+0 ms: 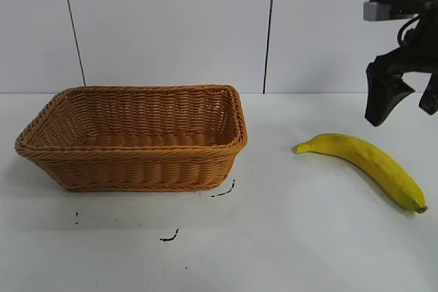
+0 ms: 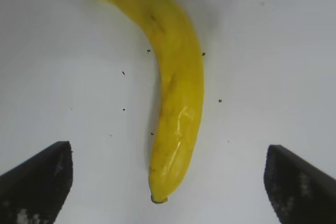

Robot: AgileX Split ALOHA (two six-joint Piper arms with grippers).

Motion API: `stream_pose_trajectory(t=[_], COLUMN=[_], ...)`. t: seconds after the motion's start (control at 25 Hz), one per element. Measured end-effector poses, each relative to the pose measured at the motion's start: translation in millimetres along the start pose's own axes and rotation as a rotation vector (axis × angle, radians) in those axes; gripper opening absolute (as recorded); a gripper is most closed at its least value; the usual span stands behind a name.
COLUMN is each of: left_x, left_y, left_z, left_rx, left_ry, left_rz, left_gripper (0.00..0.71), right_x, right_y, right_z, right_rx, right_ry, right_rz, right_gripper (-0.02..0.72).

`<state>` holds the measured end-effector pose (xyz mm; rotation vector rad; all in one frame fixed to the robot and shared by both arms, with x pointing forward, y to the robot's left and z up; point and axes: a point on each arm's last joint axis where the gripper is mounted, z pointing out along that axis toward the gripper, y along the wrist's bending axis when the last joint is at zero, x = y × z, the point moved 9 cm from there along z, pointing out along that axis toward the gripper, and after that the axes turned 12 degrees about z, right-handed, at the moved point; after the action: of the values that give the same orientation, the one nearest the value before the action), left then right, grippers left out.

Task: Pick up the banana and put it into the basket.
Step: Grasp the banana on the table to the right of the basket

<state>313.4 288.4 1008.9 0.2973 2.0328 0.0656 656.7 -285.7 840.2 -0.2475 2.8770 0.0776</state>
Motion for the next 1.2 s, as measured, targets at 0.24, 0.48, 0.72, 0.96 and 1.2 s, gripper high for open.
stream_pose_trajectory(t=[0.24, 0.48, 0.72, 0.96, 1.2], left_x=[0, 0, 0, 0, 0], left_y=[-0.2, -0.2, -0.2, -0.2, -0.2], left_z=[0, 0, 0, 0, 0], left_rx=[0.001, 0.001, 0.001, 0.001, 0.001], left_ry=[0.0, 0.0, 0.0, 0.0, 0.0], left_rz=[-0.001, -0.001, -0.001, -0.001, -0.001], left_gripper=[0.69, 0.69, 0.69, 0.69, 0.69], right_x=[-5, -1, 3, 2, 5], right_y=[-3, -4, -1, -1, -2], right_z=[27, 43, 53, 53, 53], right_rx=[0.004, 0.002, -0.014, -0.013, -0.008], right_ry=[-0.024, -0.01, 0.008, 0.006, 0.02], right_rz=[0.016, 0.021, 0.044, 0.054, 0.082], right_gripper=[0.692, 0.692, 0.692, 0.561, 0.3])
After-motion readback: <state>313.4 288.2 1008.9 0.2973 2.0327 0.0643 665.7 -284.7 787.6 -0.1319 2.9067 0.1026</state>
